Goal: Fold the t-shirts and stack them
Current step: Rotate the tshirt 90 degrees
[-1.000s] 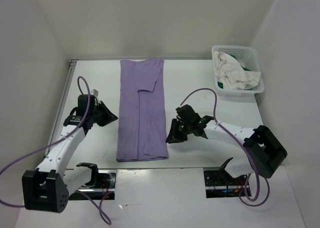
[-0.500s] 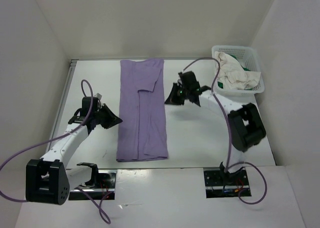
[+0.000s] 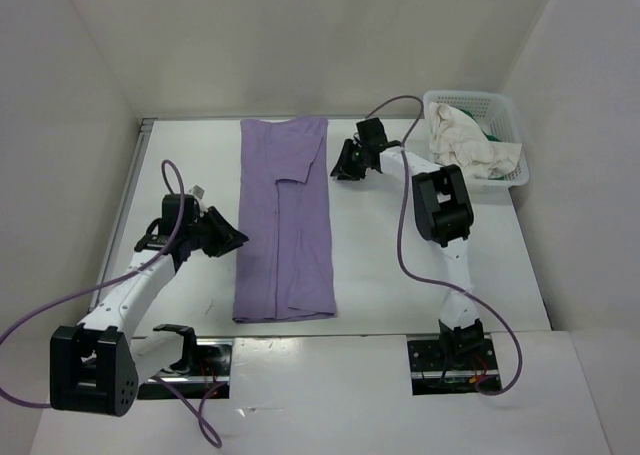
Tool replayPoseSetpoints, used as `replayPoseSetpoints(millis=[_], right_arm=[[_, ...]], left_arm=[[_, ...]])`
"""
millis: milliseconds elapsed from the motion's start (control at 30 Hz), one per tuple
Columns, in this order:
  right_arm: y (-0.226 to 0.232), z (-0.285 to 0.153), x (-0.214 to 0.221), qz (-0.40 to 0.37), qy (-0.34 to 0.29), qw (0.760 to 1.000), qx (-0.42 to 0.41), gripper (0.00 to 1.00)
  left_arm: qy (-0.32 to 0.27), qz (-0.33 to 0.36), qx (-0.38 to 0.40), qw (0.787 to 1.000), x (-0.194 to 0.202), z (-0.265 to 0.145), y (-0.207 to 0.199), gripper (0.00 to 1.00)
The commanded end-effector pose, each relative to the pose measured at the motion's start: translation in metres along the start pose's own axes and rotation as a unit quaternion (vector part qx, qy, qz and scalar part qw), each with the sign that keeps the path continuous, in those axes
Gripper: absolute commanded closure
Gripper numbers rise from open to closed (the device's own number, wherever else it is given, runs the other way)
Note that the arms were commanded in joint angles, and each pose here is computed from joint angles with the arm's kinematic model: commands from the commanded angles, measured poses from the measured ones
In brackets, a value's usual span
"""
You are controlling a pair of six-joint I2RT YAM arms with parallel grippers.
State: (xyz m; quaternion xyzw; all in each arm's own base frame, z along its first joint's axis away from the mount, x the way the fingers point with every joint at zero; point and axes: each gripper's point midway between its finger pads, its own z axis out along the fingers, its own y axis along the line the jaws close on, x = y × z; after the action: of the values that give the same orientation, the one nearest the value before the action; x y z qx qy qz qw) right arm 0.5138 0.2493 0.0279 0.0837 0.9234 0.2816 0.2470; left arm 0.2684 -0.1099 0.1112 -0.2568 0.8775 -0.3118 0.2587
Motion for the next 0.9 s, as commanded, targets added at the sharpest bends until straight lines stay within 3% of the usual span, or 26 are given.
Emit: replayPoseSetpoints(millis=[0,200,233,433,500,600,733,867], right_arm=[[0.013,0.014,-0.026,-0.010,-0.023,1.000,-0.008,0.64],[0.015,0.047,-0.027,0.014,-0.002,1.000,-0.027,0.63],[0.015,0.050,-0.029,0.018,-0.003,0.999,-0.028,0.63],[0.019,0.063,-0.026,0.024,0.016,0.998,-0.047,0.77],[0.019,0.062,-0.028,0.024,0.013,0.999,-0.043,0.94],[0.009,0.055,-0.033,0.018,0.002,1.000,-0.020,1.00],[-0.021,0.028,-0.057,0.025,-0.024,0.999,-0.009,1.00],[-0.053,0.014,-0.072,0.028,-0.025,0.999,0.010,0.96]], left_arm=[[0.016,0.010,0.009,1.000,0.007,-0.001,-0.001,0.63],[0.029,0.008,-0.003,1.000,0.012,0.000,0.005,0.41],[0.029,0.008,-0.003,1.000,0.012,0.000,0.005,0.41],[0.029,-0.004,-0.003,1.000,0.012,0.000,0.004,0.41],[0.022,-0.002,-0.004,1.000,0.008,-0.001,0.003,0.41],[0.027,-0.001,-0.015,1.000,0.011,-0.001,0.008,0.37],[0.032,0.010,-0.038,0.999,0.013,0.002,0.020,0.28],[0.047,0.007,-0.048,0.998,0.021,0.006,0.026,0.28]])
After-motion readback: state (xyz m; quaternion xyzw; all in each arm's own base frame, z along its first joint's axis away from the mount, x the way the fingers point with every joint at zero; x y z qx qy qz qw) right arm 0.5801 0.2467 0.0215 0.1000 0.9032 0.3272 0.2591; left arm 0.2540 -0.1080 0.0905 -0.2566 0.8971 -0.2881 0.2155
